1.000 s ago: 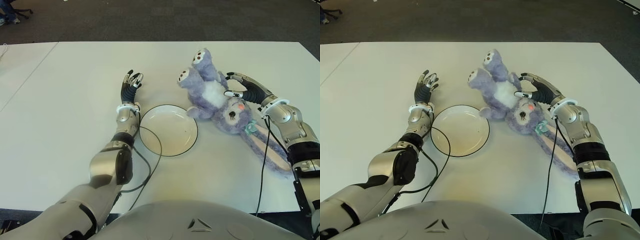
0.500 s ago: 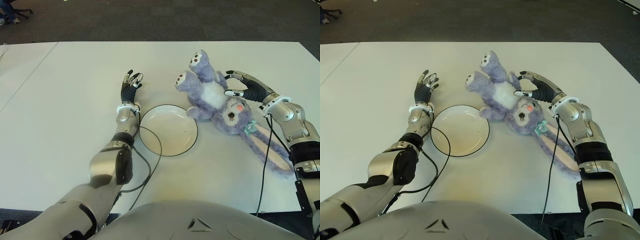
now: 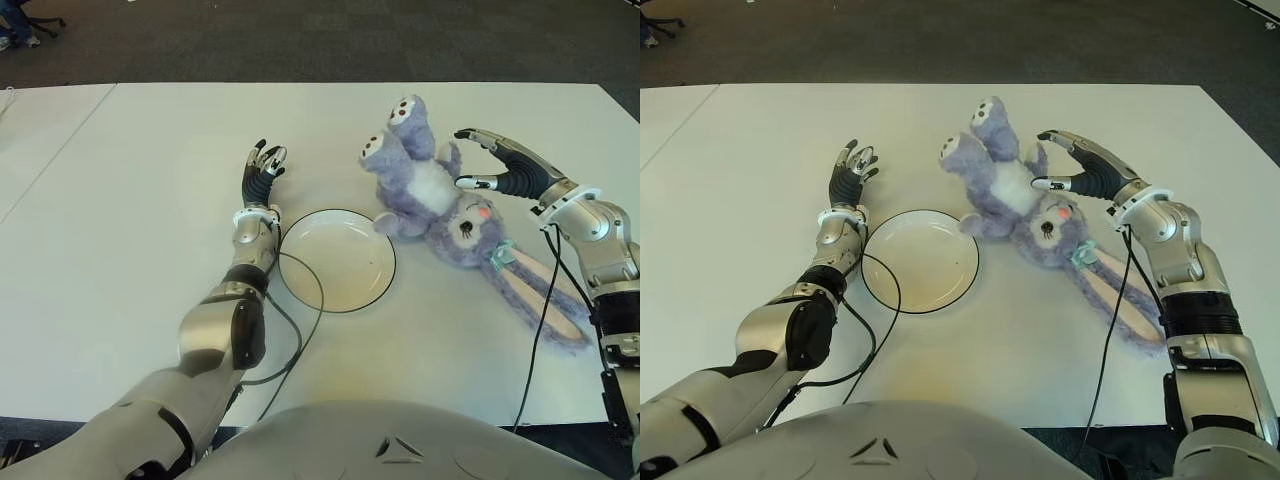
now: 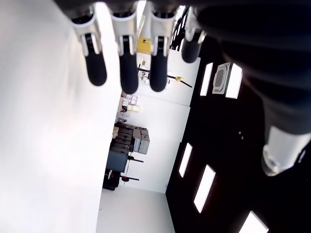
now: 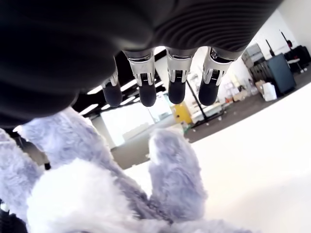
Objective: Put the doll into the plate.
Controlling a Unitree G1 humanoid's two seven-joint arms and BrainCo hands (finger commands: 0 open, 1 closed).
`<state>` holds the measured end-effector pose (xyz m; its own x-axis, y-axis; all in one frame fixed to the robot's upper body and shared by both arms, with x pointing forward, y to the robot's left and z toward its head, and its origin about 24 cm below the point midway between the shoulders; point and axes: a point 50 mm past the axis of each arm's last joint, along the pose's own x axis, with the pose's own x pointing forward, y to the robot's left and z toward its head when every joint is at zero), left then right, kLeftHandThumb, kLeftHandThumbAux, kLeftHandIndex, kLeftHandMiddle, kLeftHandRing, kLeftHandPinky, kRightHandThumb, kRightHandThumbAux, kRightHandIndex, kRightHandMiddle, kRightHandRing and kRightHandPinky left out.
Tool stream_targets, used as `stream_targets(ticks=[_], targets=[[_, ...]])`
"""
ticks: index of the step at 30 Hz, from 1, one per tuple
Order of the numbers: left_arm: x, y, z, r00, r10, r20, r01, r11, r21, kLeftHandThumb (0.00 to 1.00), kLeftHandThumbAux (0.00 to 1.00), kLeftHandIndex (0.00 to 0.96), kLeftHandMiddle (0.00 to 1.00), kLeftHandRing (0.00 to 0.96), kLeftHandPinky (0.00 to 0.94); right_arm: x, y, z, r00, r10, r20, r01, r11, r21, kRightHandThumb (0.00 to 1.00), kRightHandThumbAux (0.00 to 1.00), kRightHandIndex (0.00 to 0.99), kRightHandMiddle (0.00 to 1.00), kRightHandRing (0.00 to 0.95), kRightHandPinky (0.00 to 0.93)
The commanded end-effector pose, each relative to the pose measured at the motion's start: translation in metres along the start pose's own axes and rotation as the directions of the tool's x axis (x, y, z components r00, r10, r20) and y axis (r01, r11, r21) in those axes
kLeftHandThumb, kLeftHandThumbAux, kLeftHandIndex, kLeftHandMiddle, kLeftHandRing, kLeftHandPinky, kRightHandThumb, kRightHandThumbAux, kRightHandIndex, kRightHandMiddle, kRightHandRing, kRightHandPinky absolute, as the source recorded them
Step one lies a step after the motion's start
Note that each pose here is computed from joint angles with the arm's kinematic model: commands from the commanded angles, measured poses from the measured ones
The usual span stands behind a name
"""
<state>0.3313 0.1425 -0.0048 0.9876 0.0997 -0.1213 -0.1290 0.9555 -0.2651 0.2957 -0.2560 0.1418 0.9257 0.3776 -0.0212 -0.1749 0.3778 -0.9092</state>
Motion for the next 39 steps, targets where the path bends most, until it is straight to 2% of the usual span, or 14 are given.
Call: stream_targets(ticks=[1,7,11,24,26,32,39], targets=[[-0.068,0.035,-0.093,0.908,0.123,-0.400,-0.127,0.992,0.017,0.000,0.571,0.116,0.241,0.253,0.241,-0.021,-0.007,0.026,0.999,0.015,0.029,-0.014,0.999,-0.030,0.060,0.254,0.000,0.000,0.000,0.000],[-0.068,0.034,-0.092,0.911,0.120,-0.394,-0.127,0.992,0.009,0.000,0.570,0.105,0.230,0.243,0.232,-0.034,0.010,0.034,1.000,0.011,0.016,-0.010,0.998,-0.057,0.088,0.288,0.000,0.000,0.000,0.000],[-0.068,0.036,-0.092,0.914,0.113,-0.390,-0.123,0.992,-0.001,0.000,0.569,0.110,0.232,0.247,0.237,-0.042,0.032,0.031,1.000,0.020,-0.020,-0.021,0.998,-0.052,0.118,0.312,0.000,0.000,0.000,0.000],[-0.069,0.036,-0.092,0.912,0.118,-0.393,-0.126,0.992,0.005,0.000,0.590,0.106,0.230,0.246,0.239,-0.051,0.060,0.027,0.997,0.023,-0.080,-0.030,0.995,-0.095,0.157,0.308,0.000,0.000,0.000,0.000],[-0.068,0.037,-0.092,0.912,0.118,-0.394,-0.131,0.991,-0.006,0.000,0.590,0.112,0.232,0.249,0.244,-0.052,0.069,0.028,0.996,0.031,-0.085,-0.038,0.995,-0.088,0.172,0.315,0.000,0.000,0.000,0.000],[-0.068,0.037,-0.092,0.910,0.121,-0.397,-0.129,0.992,0.006,0.000,0.572,0.106,0.220,0.233,0.222,-0.047,0.086,0.025,0.992,0.076,-0.103,-0.082,0.995,-0.056,0.219,0.336,0.000,0.000,0.000,0.000],[-0.067,0.037,-0.092,0.910,0.122,-0.396,-0.132,0.991,0.002,0.000,0.575,0.105,0.220,0.233,0.227,-0.041,0.098,0.016,0.987,0.094,-0.127,-0.098,0.995,-0.030,0.235,0.345,0.000,0.000,0.000,0.000]])
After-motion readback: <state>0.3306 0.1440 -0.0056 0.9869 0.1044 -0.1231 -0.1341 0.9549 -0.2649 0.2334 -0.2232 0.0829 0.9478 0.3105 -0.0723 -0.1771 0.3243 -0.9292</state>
